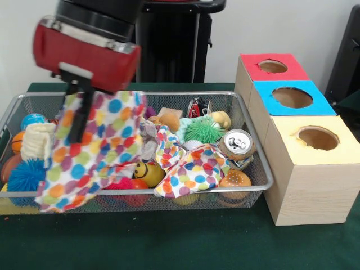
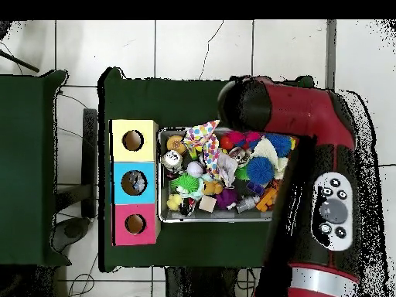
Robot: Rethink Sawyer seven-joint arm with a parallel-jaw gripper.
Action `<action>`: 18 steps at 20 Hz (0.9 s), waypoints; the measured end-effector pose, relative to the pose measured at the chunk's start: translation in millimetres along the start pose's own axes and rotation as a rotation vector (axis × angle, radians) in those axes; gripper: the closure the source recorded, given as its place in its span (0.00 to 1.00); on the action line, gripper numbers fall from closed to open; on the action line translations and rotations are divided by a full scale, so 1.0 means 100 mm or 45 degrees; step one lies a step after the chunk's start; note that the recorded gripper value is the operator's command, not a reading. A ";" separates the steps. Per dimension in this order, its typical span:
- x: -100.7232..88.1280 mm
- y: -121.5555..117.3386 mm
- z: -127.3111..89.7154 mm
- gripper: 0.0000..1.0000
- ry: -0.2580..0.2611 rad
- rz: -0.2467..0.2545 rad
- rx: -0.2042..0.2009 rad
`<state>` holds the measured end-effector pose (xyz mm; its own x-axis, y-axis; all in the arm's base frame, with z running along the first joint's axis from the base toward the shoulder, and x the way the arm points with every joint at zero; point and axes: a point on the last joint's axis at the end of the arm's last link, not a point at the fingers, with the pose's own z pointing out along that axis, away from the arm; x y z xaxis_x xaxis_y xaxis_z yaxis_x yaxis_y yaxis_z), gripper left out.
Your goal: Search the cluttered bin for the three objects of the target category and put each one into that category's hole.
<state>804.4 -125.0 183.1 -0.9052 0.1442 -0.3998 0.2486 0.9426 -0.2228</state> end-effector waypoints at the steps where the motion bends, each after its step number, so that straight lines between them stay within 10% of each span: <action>1: 0.02 -0.05 0.02 1.00 -0.006 0.008 -0.003; 8: 0.32 -0.42 0.19 1.00 -0.071 0.009 0.018; 18: 0.49 -0.05 0.01 1.00 0.041 -0.104 0.045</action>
<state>759.4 -123.2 163.5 -0.9334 0.0774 -0.3505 0.1850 0.9405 -0.2850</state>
